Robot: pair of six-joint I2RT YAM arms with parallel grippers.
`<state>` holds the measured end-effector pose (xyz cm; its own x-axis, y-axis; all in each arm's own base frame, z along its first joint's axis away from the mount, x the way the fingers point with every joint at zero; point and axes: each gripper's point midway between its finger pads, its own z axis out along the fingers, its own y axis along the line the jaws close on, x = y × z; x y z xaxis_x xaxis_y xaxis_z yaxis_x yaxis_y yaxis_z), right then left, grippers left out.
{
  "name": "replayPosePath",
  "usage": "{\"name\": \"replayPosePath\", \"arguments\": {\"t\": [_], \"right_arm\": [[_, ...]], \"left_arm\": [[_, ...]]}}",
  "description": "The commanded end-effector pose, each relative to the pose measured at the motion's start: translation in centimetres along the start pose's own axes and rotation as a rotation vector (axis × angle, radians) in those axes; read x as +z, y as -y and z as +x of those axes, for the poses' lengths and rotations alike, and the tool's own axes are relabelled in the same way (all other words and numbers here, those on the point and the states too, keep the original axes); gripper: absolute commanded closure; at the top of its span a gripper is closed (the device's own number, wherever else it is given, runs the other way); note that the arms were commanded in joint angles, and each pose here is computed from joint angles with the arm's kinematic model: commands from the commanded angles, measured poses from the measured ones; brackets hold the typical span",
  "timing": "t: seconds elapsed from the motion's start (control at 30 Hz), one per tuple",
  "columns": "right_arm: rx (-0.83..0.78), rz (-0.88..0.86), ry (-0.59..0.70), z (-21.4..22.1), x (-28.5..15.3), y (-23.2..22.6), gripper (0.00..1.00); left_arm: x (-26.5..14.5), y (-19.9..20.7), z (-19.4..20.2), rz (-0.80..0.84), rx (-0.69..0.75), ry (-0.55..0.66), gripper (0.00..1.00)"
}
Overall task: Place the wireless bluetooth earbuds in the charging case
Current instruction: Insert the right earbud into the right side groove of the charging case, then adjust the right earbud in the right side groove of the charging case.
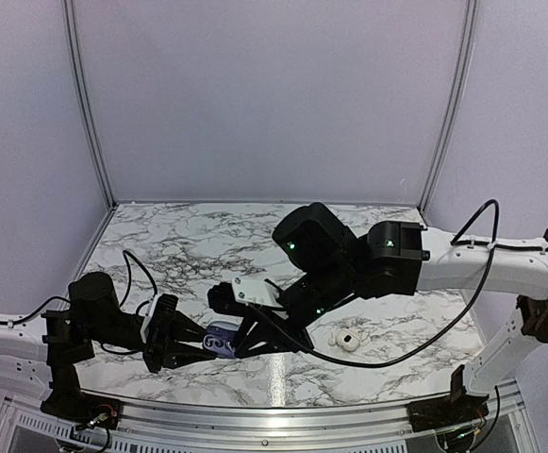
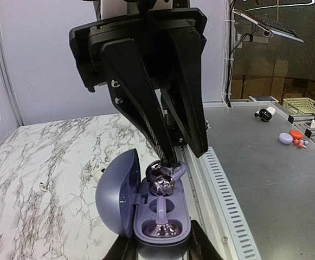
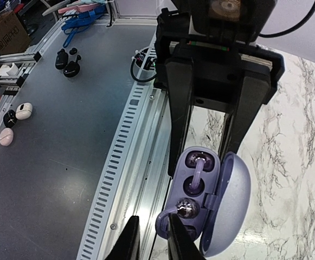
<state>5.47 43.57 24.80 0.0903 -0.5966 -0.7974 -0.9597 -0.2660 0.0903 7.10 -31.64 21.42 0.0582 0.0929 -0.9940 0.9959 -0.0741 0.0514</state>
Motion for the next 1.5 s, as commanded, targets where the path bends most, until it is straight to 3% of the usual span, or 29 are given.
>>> {"name": "replayPosePath", "arguments": {"t": [0.0,0.1,0.23,0.53,0.9,1.47], "right_arm": [[-0.015,0.022,0.032,-1.8,-0.9,0.5,0.78],[-0.026,0.032,0.047,-2.4,-1.3,0.6,0.69],[-0.041,0.071,0.075,-3.3,-2.2,0.9,0.66],[-0.074,0.227,0.117,-4.5,-4.5,0.9,0.66],[-0.111,0.472,0.069,-3.8,-4.6,1.4,0.66],[-0.163,0.542,0.009,-2.8,-2.6,1.2,0.65]], "left_arm": [[-0.1,0.2,-2.3,0.006,0.039,0.05,1.0],[-0.2,0.1,-2.5,0.001,0.04,0.056,1.0],[-0.3,0.1,-2.6,-0.004,0.036,0.061,1.0],[-0.6,-0.8,-2.8,-0.066,0.027,0.066,1.0],[-0.9,-2.1,-3.6,-0.138,0.014,0.083,1.0],[-1.3,-2.1,-4.1,-0.152,0.02,0.105,1.0]]}}
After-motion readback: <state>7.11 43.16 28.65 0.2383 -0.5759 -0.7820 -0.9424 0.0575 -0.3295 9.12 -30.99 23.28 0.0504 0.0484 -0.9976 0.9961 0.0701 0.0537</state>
